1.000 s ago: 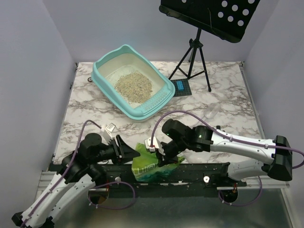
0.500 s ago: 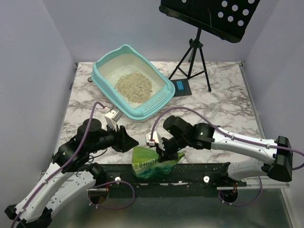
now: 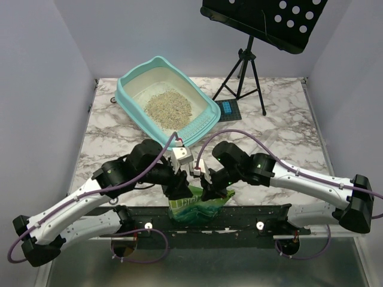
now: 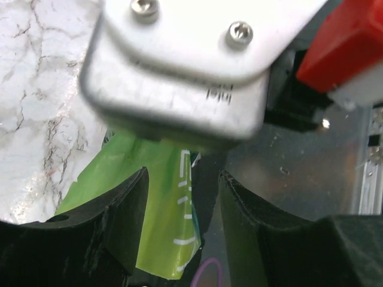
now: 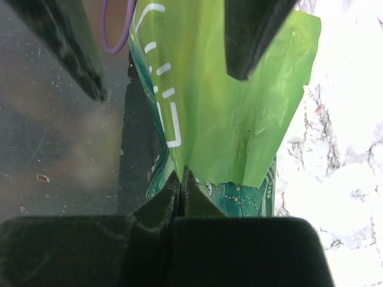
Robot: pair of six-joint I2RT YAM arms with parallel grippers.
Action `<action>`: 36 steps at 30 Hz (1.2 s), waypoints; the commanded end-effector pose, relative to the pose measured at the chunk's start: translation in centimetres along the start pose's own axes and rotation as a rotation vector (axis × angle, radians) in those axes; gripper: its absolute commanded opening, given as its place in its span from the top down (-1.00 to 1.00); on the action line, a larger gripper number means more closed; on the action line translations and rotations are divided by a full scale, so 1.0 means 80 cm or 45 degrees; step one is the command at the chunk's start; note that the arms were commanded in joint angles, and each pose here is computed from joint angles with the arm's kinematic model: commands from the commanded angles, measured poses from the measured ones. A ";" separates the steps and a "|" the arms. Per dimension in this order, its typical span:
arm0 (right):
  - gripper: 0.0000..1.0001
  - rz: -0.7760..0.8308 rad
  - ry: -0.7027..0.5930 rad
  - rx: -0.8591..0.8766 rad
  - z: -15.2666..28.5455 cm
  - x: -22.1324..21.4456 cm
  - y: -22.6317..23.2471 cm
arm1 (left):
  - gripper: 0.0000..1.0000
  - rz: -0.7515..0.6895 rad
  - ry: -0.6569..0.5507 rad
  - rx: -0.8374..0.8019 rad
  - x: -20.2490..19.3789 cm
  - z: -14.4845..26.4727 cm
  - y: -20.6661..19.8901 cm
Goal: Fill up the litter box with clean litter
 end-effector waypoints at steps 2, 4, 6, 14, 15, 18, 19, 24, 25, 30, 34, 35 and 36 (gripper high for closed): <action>0.99 -0.002 -0.085 0.010 0.002 0.001 0.003 | -0.22 -0.227 0.098 0.107 -0.002 -0.012 0.010; 0.99 -0.004 -0.090 0.003 0.002 -0.002 0.002 | -0.26 -0.289 0.115 0.131 -0.005 -0.013 0.014; 0.99 -0.008 -0.089 0.001 0.002 -0.004 0.002 | -0.32 -0.327 0.139 0.156 -0.010 -0.015 0.021; 0.99 -0.037 -0.133 -0.038 0.011 -0.006 -0.007 | -0.38 -0.404 0.144 0.058 -0.031 -0.029 0.018; 0.99 -0.045 -0.138 -0.053 0.014 -0.007 -0.010 | -0.38 -0.409 0.150 0.046 -0.033 -0.030 0.017; 0.99 -0.052 -0.166 -0.081 0.019 -0.005 -0.015 | -0.39 -0.418 0.172 0.012 -0.039 -0.036 0.016; 0.99 -0.055 -0.172 -0.090 0.019 -0.003 -0.016 | -0.40 -0.420 0.188 -0.008 -0.042 -0.039 0.015; 0.99 -0.059 -0.182 -0.087 0.019 0.001 -0.017 | -0.40 -0.415 0.259 0.015 -0.057 -0.053 0.024; 0.99 -0.057 -0.183 -0.089 0.020 0.001 -0.017 | -0.40 -0.419 0.268 0.012 -0.058 -0.053 0.023; 0.99 -0.044 -0.203 -0.074 0.020 0.002 -0.014 | -0.40 -0.389 0.256 0.079 -0.056 -0.056 0.030; 0.99 -0.032 -0.229 -0.073 0.022 0.002 -0.011 | -0.20 -0.356 0.328 0.097 -0.060 -0.069 0.036; 0.99 -0.030 -0.232 -0.074 0.022 0.002 -0.011 | -0.08 -0.351 0.341 0.094 -0.061 -0.071 0.037; 0.99 -0.033 -0.233 -0.072 0.022 0.001 -0.010 | 0.02 -0.344 0.353 0.091 -0.062 -0.073 0.037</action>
Point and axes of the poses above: each gripper's point midway between its finger pads, its own z axis back along the fingers, its own y axis along the line the jaws close on, x = y × z, the point moved 6 cm from there along z, back along the fingers, and after that the axes turned 6 degrees about z, right-handed, at the moved point
